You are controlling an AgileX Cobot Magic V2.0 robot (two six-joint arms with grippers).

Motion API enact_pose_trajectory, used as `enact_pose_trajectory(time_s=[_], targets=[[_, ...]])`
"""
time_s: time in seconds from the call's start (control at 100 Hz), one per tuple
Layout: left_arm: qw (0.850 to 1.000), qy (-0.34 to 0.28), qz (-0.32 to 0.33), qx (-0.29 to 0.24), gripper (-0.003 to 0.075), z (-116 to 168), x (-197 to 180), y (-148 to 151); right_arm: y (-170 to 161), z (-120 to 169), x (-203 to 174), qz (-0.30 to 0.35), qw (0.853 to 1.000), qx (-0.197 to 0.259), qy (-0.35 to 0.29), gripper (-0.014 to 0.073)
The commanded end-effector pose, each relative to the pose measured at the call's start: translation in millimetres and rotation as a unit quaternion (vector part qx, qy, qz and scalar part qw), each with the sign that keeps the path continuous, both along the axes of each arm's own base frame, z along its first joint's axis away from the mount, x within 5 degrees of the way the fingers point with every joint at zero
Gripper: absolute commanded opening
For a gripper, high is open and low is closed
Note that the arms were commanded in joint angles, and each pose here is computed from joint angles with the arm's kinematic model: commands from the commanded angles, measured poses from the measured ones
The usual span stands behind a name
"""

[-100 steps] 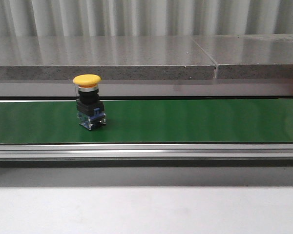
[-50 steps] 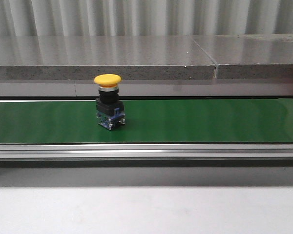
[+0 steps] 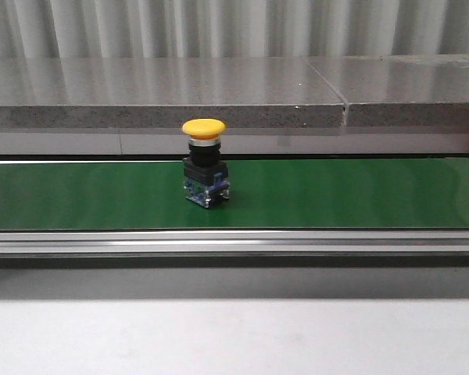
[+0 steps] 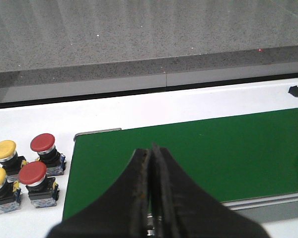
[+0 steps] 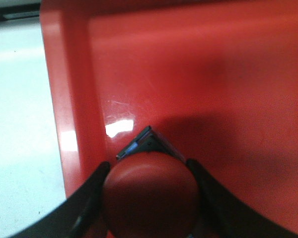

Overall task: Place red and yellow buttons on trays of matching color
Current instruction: 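Lower the red button into the red tray and open the right gripper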

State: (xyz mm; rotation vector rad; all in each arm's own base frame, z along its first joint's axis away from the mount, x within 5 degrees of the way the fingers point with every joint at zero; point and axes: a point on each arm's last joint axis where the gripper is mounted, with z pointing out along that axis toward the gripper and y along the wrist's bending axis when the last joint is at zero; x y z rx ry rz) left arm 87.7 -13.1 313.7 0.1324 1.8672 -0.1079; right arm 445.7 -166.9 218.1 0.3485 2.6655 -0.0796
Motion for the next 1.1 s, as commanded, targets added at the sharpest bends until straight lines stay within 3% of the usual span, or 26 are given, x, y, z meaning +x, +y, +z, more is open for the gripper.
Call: enact_pose_trajectory(time_s=[0.0, 0.13, 0.23, 0.43, 0.56, 0.81, 1.09], targets=[[0.999, -0.051, -0.001, -0.012, -0.0020, 15.6, 1.7, -0.6, -2.3, 38.9, 0.4, 0.000, 0.998, -0.026, -0.064, 0.0071], [0.999, -0.051, -0.001, -0.012, -0.0020, 15.6, 1.7, -0.6, -2.9, 34.2, 1.9, 0.000, 0.998, -0.025, -0.060, 0.0074], [0.999, -0.051, -0.001, -0.012, -0.0020, 15.6, 1.7, -0.6, -3.0, 31.0, 2.5, 0.000, 0.998, -0.023, -0.057, 0.0125], [0.999, -0.051, -0.001, -0.012, -0.0020, 15.6, 1.7, -0.6, -2.6, 30.5, 2.6, -0.001, 0.998, -0.019, -0.057, 0.0382], [0.999, -0.051, -0.001, -0.012, -0.0020, 15.6, 1.7, -0.6, -2.7, 37.0, 3.0, 0.000, 0.998, -0.020, -0.060, 0.0497], [0.999, -0.051, -0.001, -0.012, -0.0020, 15.6, 1.7, -0.6, 0.6, 82.3, -3.1, 0.001, 0.995, -0.030, -0.096, 0.0510], [0.999, -0.051, -0.001, -0.012, -0.0020, 15.6, 1.7, -0.6, 17.4, 148.8, -43.6, 0.005, 0.991, -0.039, -0.129, 0.0510]])
